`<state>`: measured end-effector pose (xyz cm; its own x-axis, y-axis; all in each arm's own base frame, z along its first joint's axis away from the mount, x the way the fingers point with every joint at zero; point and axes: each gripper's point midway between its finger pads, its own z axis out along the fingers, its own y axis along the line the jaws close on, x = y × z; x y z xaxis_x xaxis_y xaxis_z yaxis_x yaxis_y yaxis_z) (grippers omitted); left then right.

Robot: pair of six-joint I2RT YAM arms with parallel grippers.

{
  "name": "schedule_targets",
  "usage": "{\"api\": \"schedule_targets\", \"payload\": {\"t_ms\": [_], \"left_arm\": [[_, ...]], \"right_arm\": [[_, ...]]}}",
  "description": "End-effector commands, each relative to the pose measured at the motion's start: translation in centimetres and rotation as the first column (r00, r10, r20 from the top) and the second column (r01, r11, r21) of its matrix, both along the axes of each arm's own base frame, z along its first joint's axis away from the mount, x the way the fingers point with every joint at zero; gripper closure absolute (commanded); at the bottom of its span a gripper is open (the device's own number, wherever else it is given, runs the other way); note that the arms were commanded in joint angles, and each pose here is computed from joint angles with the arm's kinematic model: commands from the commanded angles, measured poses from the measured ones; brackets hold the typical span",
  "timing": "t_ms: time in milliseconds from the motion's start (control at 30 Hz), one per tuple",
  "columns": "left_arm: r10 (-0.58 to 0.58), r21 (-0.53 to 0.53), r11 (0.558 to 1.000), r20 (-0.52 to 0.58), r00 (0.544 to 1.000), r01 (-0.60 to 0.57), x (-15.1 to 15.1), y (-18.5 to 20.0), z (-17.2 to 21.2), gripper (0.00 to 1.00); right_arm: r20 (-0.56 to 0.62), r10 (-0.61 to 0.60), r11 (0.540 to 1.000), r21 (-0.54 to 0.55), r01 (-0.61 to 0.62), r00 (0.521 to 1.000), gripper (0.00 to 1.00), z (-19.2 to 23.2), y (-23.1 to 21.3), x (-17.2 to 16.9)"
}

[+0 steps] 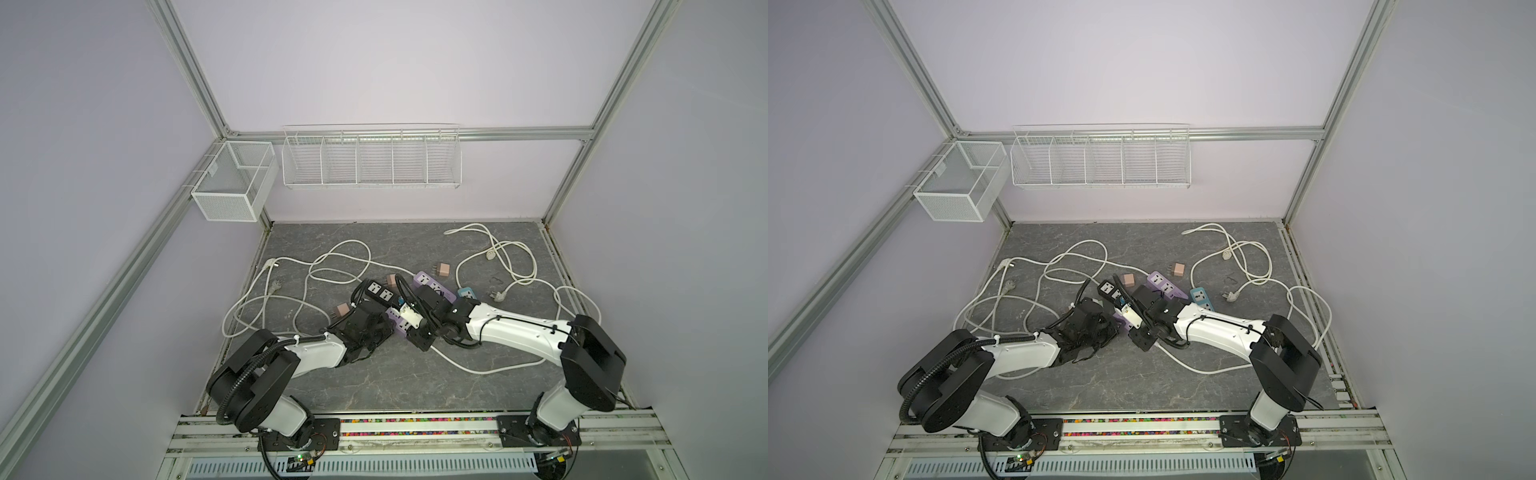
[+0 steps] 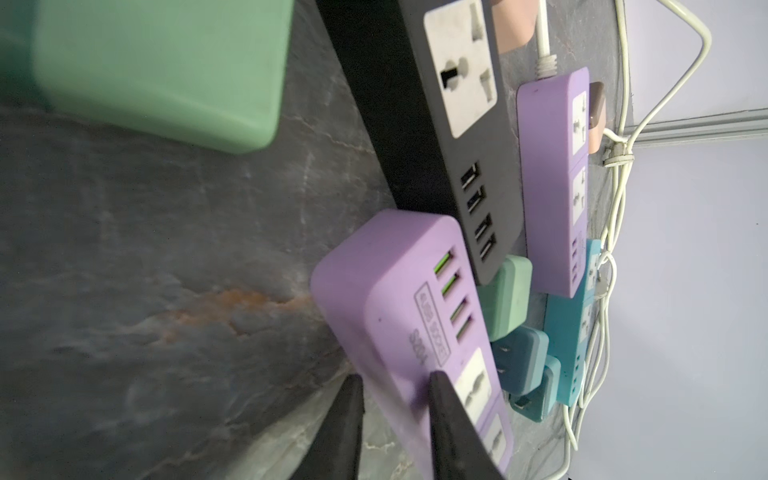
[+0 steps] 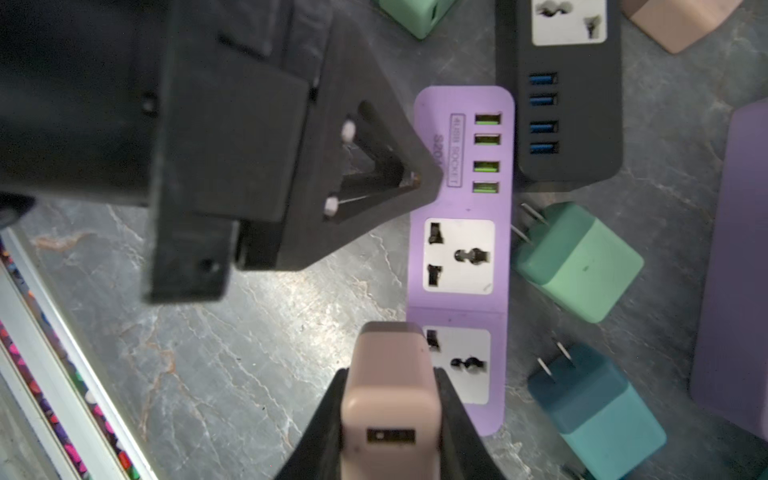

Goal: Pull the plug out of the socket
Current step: 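Pull the pink adapter out of the S204 strip with the right gripper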

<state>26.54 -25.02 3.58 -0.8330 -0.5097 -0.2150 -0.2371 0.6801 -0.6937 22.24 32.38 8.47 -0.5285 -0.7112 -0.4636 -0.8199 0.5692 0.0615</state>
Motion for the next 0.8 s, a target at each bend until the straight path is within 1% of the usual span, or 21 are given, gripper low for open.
{"api": "schedule_targets", "payload": {"t_ms": [0, 67, 133, 233, 433, 500, 567, 600, 667, 767], "left_arm": [[0.064, 0.26, 0.966, -0.239, 0.969, 0.001, -5.0, 5.4, -7.1, 0.73], [0.061, 0.26, 0.966, -0.24, 0.969, 0.003, -5.0, 5.4, -7.0, 0.73], [0.059, 0.254, 0.967, -0.233, 0.971, 0.002, -4.9, 5.3, -6.7, 0.73], [0.041, 0.242, 0.97, -0.208, 0.977, 0.011, -4.3, 4.8, -5.8, 0.73], [0.001, 0.2, 0.98, -0.109, 0.994, 0.021, -2.1, 3.1, -2.4, 0.7], [-0.02, 0.183, 0.983, -0.067, 0.998, 0.032, -1.2, 2.3, -0.9, 0.67], [-0.017, 0.171, 0.985, -0.037, 0.999, 0.023, -0.4, 1.9, 0.5, 0.67], [-0.041, 0.177, 0.983, -0.007, 0.999, 0.042, -0.2, 1.7, 1.3, 0.66], [-0.042, 0.177, 0.984, 0.028, 0.999, 0.037, 0.2, 1.7, 2.7, 0.65], [-0.027, 0.206, 0.979, 0.073, 0.997, 0.011, 0.5, 2.7, 4.3, 0.63]], "right_arm": [[0.036, -0.012, 1.0, 0.019, 0.011, 0.999, 0.8, 1.2, -0.9, 0.6], [0.049, -0.033, 0.999, 0.024, 0.032, 0.998, 0.8, 1.9, -1.7, 1.2], [0.052, -0.051, 0.997, 0.052, 0.048, 0.997, 0.8, 2.9, -2.2, 1.7], [0.023, -0.072, 0.989, 0.13, 0.069, 0.997, 0.8, 4.1, -2.5, 1.9], [-0.062, -0.106, 0.961, 0.252, 0.118, 0.992, 0.8, 5.1, -1.4, 1.9], [-0.093, -0.114, 0.947, 0.291, 0.137, 0.989, 0.8, 5.3, -0.8, 1.8], [-0.111, -0.125, 0.931, 0.33, 0.155, 0.986, 0.79, 5.7, -0.3, 1.9], [-0.123, -0.132, 0.922, 0.349, 0.167, 0.984, 0.79, 5.9, 0.0, 2.0], [-0.153, -0.133, 0.904, 0.386, 0.183, 0.979, 0.79, 6.4, 0.8, 2.0], [-0.188, -0.124, 0.871, 0.45, 0.198, 0.974, 0.78, 7.0, 1.9, 2.0]]}}
